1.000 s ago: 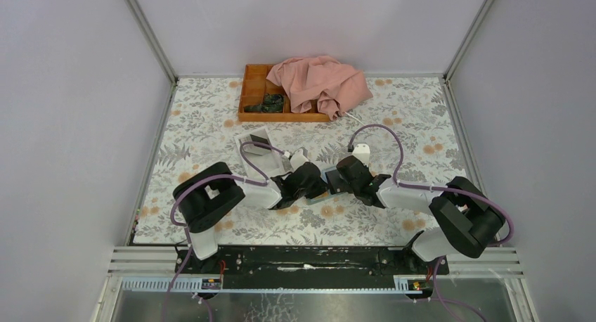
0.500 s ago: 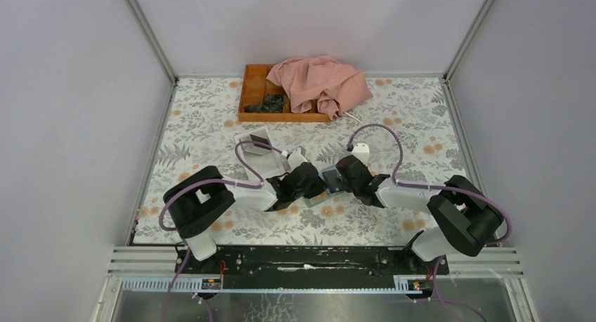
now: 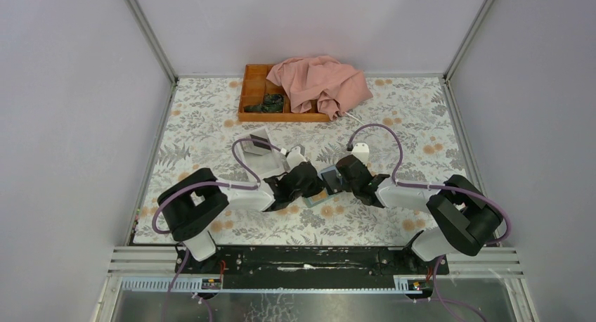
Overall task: Put the credit cards into the card holder
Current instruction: Insert the credit card into the card holder.
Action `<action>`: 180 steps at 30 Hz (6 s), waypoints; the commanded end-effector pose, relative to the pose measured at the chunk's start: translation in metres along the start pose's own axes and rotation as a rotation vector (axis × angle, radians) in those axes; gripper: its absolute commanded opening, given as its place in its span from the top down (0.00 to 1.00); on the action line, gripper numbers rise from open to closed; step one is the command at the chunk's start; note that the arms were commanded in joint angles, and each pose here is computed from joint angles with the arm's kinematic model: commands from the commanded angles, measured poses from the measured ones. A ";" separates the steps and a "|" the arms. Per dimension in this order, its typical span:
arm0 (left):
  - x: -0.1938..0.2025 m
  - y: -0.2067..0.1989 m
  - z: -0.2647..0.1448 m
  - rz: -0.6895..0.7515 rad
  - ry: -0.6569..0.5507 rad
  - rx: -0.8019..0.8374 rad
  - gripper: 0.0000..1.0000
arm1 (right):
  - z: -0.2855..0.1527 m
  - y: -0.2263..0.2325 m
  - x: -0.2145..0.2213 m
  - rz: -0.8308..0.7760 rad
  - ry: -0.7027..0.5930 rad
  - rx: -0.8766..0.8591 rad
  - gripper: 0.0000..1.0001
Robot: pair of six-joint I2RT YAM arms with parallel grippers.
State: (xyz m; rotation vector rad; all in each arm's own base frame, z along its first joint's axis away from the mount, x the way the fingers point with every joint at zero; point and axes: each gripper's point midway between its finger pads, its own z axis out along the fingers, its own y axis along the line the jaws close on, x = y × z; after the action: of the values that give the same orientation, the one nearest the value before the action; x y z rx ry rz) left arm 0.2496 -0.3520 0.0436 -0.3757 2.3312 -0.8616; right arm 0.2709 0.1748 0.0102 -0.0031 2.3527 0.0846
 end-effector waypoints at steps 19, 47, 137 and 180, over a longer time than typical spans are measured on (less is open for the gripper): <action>0.026 0.021 0.015 0.227 0.105 -0.173 1.00 | 0.002 0.004 0.011 -0.002 0.048 -0.019 1.00; -0.021 -0.008 -0.010 0.201 -0.122 -0.146 0.98 | -0.010 -0.004 0.000 0.000 0.008 -0.001 0.94; 0.022 0.081 -0.020 0.229 -0.017 -0.314 1.00 | -0.045 0.079 0.001 -0.035 0.054 -0.283 1.00; 0.024 0.078 -0.019 0.236 -0.004 -0.304 1.00 | -0.016 0.058 0.003 -0.144 0.031 -0.039 1.00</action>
State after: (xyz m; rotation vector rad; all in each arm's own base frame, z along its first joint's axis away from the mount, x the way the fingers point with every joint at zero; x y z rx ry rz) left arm 0.2321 -0.3191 0.0194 -0.2828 2.3513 -0.5384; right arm 0.2457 0.2489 0.0164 -0.1949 2.4181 0.2134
